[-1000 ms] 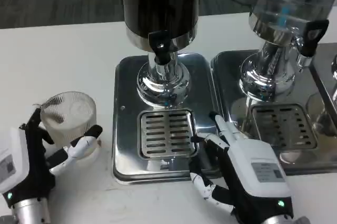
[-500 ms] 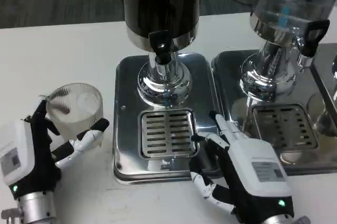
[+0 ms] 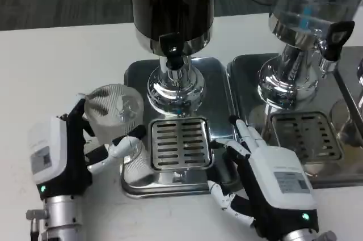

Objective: Grasp the cup under the faucet to collect the drink, then remove the cup.

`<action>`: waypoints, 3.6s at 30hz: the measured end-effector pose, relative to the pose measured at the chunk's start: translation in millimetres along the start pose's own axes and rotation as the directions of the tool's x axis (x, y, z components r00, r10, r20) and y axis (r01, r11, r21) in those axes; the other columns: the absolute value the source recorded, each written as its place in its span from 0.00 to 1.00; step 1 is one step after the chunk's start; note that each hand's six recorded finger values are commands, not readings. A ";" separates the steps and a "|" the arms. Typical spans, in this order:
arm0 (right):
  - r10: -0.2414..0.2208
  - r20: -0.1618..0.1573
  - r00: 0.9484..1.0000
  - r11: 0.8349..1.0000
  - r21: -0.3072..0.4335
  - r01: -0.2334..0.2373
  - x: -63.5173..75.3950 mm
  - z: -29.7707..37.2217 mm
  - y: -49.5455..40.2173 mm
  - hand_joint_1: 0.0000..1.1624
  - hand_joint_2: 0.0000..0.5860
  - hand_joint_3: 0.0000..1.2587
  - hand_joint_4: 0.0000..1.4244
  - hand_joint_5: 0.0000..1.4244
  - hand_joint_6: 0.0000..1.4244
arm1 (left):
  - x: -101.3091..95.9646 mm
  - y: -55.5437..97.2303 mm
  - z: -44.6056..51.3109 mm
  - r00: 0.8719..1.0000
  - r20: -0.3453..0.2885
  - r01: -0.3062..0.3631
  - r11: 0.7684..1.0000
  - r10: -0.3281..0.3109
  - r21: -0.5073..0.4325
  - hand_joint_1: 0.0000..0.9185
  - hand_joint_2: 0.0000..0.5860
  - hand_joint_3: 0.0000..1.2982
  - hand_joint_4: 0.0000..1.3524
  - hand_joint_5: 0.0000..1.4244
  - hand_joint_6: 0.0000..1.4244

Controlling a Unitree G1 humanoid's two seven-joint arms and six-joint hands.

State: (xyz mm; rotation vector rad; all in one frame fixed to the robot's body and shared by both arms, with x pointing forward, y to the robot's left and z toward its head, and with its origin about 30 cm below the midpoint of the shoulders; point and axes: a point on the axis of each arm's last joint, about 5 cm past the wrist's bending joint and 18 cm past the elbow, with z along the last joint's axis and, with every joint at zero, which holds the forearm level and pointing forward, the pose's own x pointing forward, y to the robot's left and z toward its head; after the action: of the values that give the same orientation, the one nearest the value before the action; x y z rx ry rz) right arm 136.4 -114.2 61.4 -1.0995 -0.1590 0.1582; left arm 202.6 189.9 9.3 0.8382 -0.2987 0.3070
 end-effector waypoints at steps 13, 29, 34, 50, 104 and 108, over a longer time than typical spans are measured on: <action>-0.008 -0.016 1.000 1.000 -0.005 0.008 -2.9 -0.1 0.8 0.35 0.74 0.27 0.02 0.05 0.21 | 13.7 -16.4 16.5 0.989 0.089 0.114 0.993 -0.114 0.006 0.47 0.16 0.37 0.47 0.62 0.77; -0.006 -0.024 1.000 1.000 -0.006 0.006 -6.8 -1.3 -0.4 0.35 0.74 0.27 0.02 0.05 0.21 | 16.5 -32.7 33.5 0.973 0.147 0.180 0.984 -0.179 0.004 0.47 0.14 0.37 0.46 0.60 0.75; -0.007 -0.023 1.000 1.000 -0.003 0.007 -7.9 -1.0 -2.0 0.35 0.74 0.27 0.02 0.05 0.21 | 15.6 -33.7 32.9 0.974 0.139 0.179 0.984 -0.181 0.022 0.46 0.14 0.37 0.45 0.60 0.75; 0.006 -0.012 1.000 1.000 -0.011 -0.006 -6.7 -1.4 -4.7 0.35 0.74 0.27 0.02 0.05 0.21 | 14.3 -32.8 29.5 0.963 0.101 0.243 0.968 -0.248 0.058 0.01 0.00 0.18 0.23 0.37 0.37; 0.018 0.002 1.000 0.963 -0.269 -0.017 14.1 -24.4 -8.5 0.25 0.71 0.00 0.00 0.00 0.00 | 12.9 72.4 6.4 0.976 0.217 0.078 0.919 0.008 -0.386 0.00 0.18 0.10 0.00 0.14 0.12; 0.019 0.000 1.000 0.967 -0.252 -0.019 15.3 -23.8 -8.8 0.25 0.72 0.00 0.00 0.00 0.00 | 20.9 80.0 13.5 0.963 0.267 0.168 0.860 -0.039 -0.481 0.00 0.19 0.11 0.00 0.15 0.12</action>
State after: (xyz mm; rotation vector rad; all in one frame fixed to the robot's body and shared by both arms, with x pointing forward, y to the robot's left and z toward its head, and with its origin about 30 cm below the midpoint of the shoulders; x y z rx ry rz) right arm 156.8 -135.8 59.5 -1.3554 -0.1739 0.1590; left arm 189.5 233.1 79.9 0.3704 -0.5407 0.0109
